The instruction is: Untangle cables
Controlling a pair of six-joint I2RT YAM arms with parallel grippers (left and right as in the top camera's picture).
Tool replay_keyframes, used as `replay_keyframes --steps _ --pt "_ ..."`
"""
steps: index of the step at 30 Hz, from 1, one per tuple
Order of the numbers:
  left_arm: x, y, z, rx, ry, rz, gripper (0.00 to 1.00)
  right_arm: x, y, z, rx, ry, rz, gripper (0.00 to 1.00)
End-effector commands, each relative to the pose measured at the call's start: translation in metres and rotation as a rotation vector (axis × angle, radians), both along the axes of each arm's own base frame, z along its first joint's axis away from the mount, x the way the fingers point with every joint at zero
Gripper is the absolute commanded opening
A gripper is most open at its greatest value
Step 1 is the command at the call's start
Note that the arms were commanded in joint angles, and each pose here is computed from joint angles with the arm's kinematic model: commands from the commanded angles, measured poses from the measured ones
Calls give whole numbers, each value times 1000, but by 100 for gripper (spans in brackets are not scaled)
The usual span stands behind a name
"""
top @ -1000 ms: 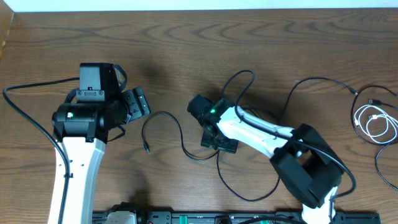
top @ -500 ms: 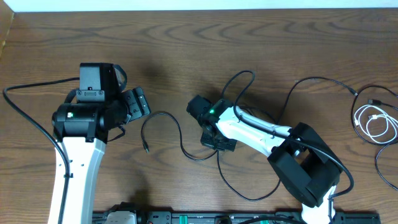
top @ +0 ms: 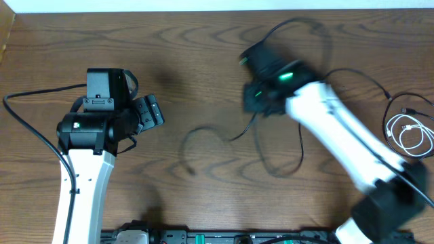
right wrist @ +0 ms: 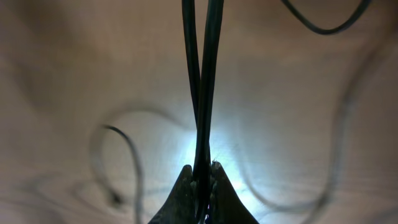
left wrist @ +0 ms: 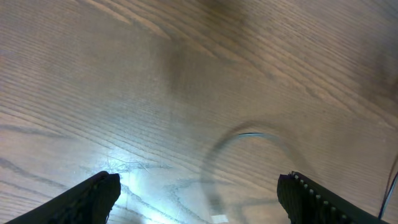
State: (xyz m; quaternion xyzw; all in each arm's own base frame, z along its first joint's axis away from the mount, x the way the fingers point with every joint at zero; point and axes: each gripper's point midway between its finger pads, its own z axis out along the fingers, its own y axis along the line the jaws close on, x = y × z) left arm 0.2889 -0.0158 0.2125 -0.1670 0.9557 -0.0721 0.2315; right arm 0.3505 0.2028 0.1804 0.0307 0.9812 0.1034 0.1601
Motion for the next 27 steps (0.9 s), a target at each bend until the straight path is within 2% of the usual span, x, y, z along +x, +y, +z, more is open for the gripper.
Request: replay_keyframes --steps 1,8,10,17,22,27 --pt "1 1 2 -2 -5 6 86 21 -70 49 -27 -135 -52 1" --pt "1 1 2 -2 -4 6 86 37 -214 87 -145 -263 -296 1" --pt "1 1 2 -2 -5 6 86 33 -267 90 -188 -269 -396 1" --pt "1 1 2 -2 -4 6 86 7 -396 99 -282 -307 -689 1" --pt "1 1 2 -2 -5 6 86 -12 -448 106 -304 -343 -831 1" --pt "1 1 2 -2 -4 6 86 -10 -465 83 -296 -291 -858 1"
